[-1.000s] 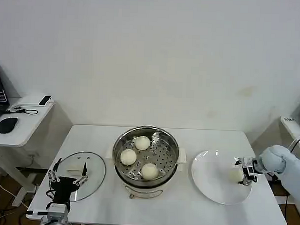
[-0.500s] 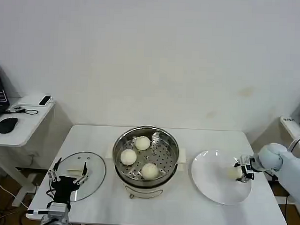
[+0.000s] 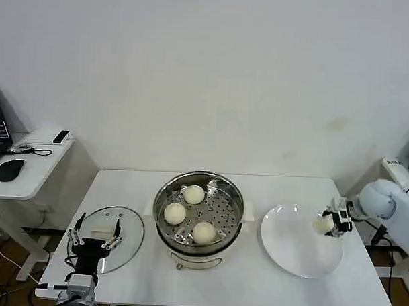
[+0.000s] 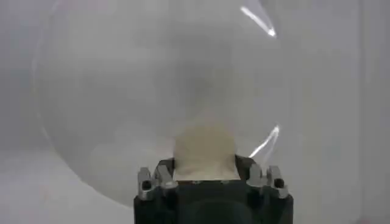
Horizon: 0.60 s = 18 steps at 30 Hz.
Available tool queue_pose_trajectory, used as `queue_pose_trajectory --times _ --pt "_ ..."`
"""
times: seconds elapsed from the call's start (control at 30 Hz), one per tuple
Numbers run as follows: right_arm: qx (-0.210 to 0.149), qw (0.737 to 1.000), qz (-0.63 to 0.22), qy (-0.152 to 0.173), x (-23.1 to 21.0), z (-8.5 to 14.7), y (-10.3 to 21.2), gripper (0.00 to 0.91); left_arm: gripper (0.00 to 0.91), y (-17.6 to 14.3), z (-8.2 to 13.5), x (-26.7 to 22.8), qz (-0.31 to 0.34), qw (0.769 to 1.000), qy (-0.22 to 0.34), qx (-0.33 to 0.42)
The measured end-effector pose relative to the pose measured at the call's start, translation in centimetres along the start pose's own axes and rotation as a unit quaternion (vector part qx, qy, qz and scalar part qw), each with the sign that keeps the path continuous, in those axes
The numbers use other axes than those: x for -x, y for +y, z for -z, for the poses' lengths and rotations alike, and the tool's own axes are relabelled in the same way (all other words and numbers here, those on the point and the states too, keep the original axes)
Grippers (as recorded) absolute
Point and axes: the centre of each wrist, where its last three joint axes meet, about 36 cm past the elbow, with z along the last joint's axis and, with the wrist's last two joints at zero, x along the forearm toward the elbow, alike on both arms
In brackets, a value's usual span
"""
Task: Take steamed baozi put them in steamer then cover it.
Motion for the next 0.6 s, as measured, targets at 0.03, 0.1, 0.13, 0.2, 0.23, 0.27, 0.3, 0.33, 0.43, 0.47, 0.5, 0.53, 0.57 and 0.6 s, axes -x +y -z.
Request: queue_pose_trajectory --times 0.03,0.1,0.13,0.2,0.23,0.27,0.3,0.33,0.43,0.47,0.5,0.53,0.57,0.6 --pt "-0.001 1.000 -0.005 -0.005 -0.6 0.5 -0.4 0.675 0.907 0.0 0.0 0.0 0.000 1.000 0.000 0.000" --pt "-0.003 1.000 -0.016 -0.017 -1.8 1.7 -1.2 0.675 0.907 -0.1 0.1 0.0 -0.001 1.000 -0.001 -0.001" --pt "-0.004 0.999 -0.022 -0.023 -2.5 2.3 -1.5 0.675 0.907 -0.1 0.2 0.0 -0.001 1.000 -0.002 -0.002" --pt "-0.006 0.999 -0.030 -0.037 -3.6 3.7 -2.1 0.675 0.907 -0.1 0.3 0.0 0.001 1.000 -0.004 -0.003" --pt "-0.008 0.998 -0.034 -0.044 -4.2 4.5 -2.4 0.675 0.907 -0.1 0.4 0.1 0.001 1.000 -0.005 -0.003" --pt "-0.010 0.998 -0.037 -0.053 -4.7 5.4 -2.6 0.675 0.907 -0.1 0.4 0.1 0.002 1.000 -0.006 -0.003" --pt "-0.011 0.997 -0.040 -0.060 -5.2 6.2 -2.8 0.675 0.907 0.0 0.5 0.1 0.003 1.000 -0.007 -0.003" --pt "-0.014 0.997 -0.042 -0.067 -5.6 7.1 -3.0 0.685 0.907 0.0 0.5 0.1 0.003 1.000 -0.007 -0.003" --pt "-0.021 0.995 -0.048 -0.088 -6.8 10.0 -3.6 0.685 0.907 -0.1 0.6 0.1 0.004 1.000 -0.008 -0.003" --pt "-0.022 0.994 -0.050 -0.094 -7.2 11.0 -3.8 0.685 0.907 -0.1 0.6 0.1 0.005 1.000 -0.008 -0.003" --pt "-0.023 0.993 -0.051 -0.100 -7.5 12.0 -4.1 0.685 0.907 -0.1 0.7 0.1 0.005 1.000 -0.008 -0.004" --pt "-0.025 0.993 -0.053 -0.105 -7.8 12.9 -4.3 0.685 0.907 -0.1 0.7 0.1 0.006 1.000 -0.008 -0.004" --pt "-0.026 0.992 -0.054 -0.111 -8.2 13.9 -4.5 0.685 0.907 -0.1 0.7 0.1 0.006 1.000 -0.008 -0.004" --pt "-0.027 0.991 -0.054 -0.116 -8.5 14.8 -4.7 0.685 0.907 -0.1 0.7 0.1 0.007 1.000 -0.009 -0.004"
